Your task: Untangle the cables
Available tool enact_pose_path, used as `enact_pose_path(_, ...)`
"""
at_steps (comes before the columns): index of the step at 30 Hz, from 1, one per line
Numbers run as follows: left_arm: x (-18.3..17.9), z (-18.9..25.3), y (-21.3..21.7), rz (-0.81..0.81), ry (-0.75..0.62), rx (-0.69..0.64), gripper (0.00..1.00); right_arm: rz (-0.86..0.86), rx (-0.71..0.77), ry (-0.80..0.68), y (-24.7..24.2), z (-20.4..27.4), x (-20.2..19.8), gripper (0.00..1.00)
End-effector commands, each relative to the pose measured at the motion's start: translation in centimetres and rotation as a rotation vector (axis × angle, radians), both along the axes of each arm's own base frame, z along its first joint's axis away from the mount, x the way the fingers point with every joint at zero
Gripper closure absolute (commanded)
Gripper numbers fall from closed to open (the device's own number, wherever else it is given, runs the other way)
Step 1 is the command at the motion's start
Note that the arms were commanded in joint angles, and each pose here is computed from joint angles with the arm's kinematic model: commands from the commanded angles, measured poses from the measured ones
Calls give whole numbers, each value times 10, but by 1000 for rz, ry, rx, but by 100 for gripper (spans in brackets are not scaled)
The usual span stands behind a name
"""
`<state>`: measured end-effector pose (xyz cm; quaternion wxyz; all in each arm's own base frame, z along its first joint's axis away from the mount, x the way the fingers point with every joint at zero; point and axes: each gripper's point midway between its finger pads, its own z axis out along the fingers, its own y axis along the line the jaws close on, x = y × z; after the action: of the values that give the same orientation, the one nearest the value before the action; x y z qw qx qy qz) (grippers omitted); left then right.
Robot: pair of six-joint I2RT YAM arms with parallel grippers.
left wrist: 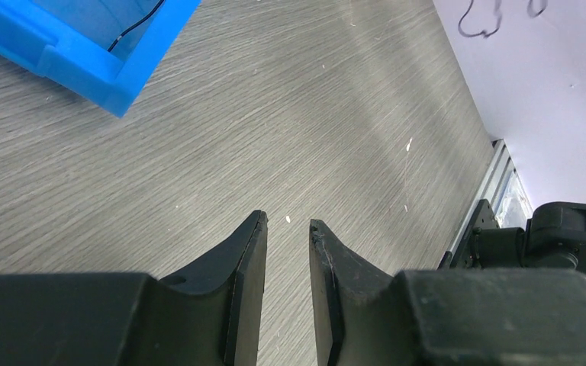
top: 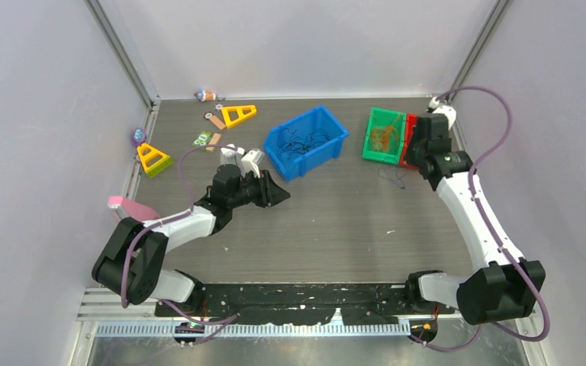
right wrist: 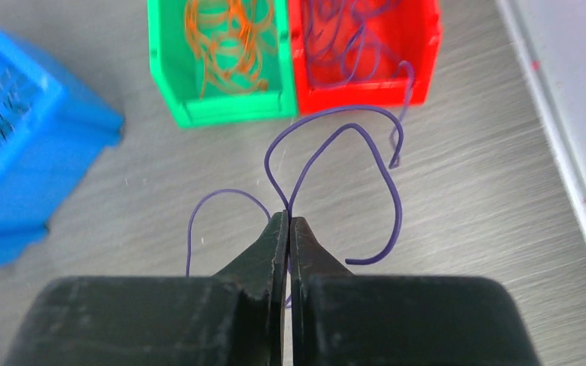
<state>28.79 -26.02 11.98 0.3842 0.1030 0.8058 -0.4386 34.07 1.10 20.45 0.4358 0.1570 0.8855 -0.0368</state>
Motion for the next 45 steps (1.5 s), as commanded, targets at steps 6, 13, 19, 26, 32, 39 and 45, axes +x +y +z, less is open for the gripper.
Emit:
enact_pose_path(6,2,24,-5,-31,-99,-59,72,-67,75,-169,-45,94,62,95)
enact_pose_path(13,2,26,-5,-34,-112,-58,72,-188,37,-182,-86,100,107,95)
enact_pose_path(19,1,28,-2,-20,-137,-59,73,-299,-26,-132,-115,68,143,95)
enact_pose_path(26,-1,35,3,-4,-182,-53,72,-460,-203,-36,-156,23,149,95)
enact_pose_path(32,-1,36,1,-14,-179,-60,72,-398,-179,72,-146,-41,167,95)
enact_pose_path(39,-1,38,1,-11,-188,-55,72,-148,-71,360,-98,-138,190,95)
enact_pose_path(45,-2,40,4,-5,-200,-47,72,-102,30,480,-84,-177,186,92)
